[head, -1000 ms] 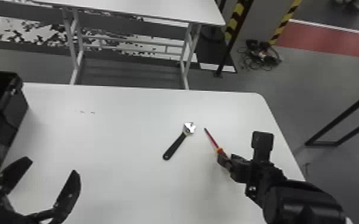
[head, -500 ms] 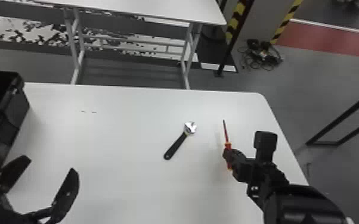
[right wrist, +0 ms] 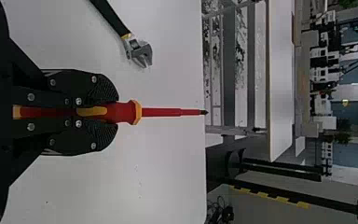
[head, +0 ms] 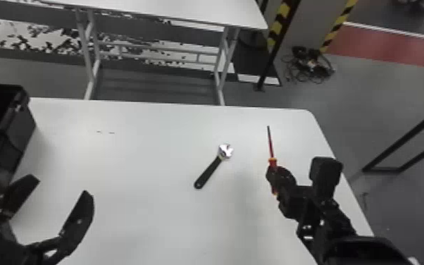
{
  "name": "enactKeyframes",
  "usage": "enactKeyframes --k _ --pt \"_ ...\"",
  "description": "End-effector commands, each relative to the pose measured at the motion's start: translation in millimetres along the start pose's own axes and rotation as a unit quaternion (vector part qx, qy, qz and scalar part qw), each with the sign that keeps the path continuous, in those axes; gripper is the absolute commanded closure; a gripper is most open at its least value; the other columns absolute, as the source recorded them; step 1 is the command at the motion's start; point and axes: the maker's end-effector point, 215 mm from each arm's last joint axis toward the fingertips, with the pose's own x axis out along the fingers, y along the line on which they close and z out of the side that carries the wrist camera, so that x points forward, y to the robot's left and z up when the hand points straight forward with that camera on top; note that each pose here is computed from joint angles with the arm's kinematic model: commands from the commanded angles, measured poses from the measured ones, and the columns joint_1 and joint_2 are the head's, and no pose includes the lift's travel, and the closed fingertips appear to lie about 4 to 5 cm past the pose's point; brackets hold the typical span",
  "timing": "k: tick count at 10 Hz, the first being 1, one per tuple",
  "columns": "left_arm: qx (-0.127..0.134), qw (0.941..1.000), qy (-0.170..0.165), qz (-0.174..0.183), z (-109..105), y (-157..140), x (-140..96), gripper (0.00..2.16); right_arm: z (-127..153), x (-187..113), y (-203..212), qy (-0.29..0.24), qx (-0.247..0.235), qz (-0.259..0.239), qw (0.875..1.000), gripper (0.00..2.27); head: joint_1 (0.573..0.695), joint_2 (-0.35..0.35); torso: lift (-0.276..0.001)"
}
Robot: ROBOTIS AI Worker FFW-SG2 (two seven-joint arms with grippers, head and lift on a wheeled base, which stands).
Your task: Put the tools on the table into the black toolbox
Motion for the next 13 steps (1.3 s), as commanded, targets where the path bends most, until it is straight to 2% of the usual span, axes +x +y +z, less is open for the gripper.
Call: enactKeyframes --k 1,2,4,5,6,7,8,9,10,11,13 --pt "-0.024 0.9993 0.03 -0.006 -15.3 -2.6 6.3 0.05 11.0 -15.7 21.0 -0.033 -0.009 0.018 0.999 2.11 0.695 -0.201 -0.075" --pt "-0.031 0.9986 0.041 -0.013 -20.0 -6.2 8.7 0.06 17.6 -21.9 39.0 -0.049 -0.013 0.033 0.998 2.11 0.695 -0.195 -0.075" --pt "-0.072 0.9934 0.084 -0.031 -36.5 -14.7 18.6 0.07 20.7 -36.6 71.1 -0.069 -0.029 0.057 0.996 2.11 0.695 -0.163 -0.075" --pt "-0.107 0.9876 0.106 -0.045 -43.0 -18.0 20.9 0.07 20.1 -42.2 89.2 -0.076 -0.042 0.07 0.994 2.11 0.695 -0.148 -0.075" --pt "-0.142 0.979 0.136 -0.053 -53.1 -19.4 20.3 0.07 15.8 -46.3 107.1 -0.076 -0.05 0.084 0.992 2.11 0.695 -0.133 -0.075" --pt "-0.155 0.9738 0.156 -0.059 -56.2 -22.7 22.5 0.07 19.5 -54.5 126.5 -0.089 -0.062 0.099 0.989 2.11 0.695 -0.123 -0.075" --pt "-0.172 0.9675 0.166 -0.081 -53.2 -29.8 20.9 0.07 17.7 -62.2 149.6 -0.096 -0.079 0.12 0.985 2.11 0.695 -0.097 -0.075" --pt "-0.208 0.9575 0.177 -0.094 -55.0 -33.2 19.0 0.07 12.2 -68.7 170.8 -0.096 -0.093 0.138 0.981 2.11 0.695 -0.073 -0.075" --pt "-0.213 0.9543 0.186 -0.097 -54.6 -35.2 20.5 0.07 7.7 -76.1 190.9 -0.098 -0.11 0.156 0.977 2.11 0.695 -0.04 -0.075" --pt "-0.215 0.9538 0.187 -0.096 -53.3 -36.8 22.6 0.07 0.8 -83.5 209.5 -0.097 -0.123 0.175 0.972 2.11 0.695 -0.003 -0.075" --pt "-0.252 0.9301 0.243 -0.11 -69.9 -55.4 18.6 0.08 -9.3 -98.7 241.2 -0.098 -0.148 0.204 0.963 2.11 0.695 0.046 -0.075"
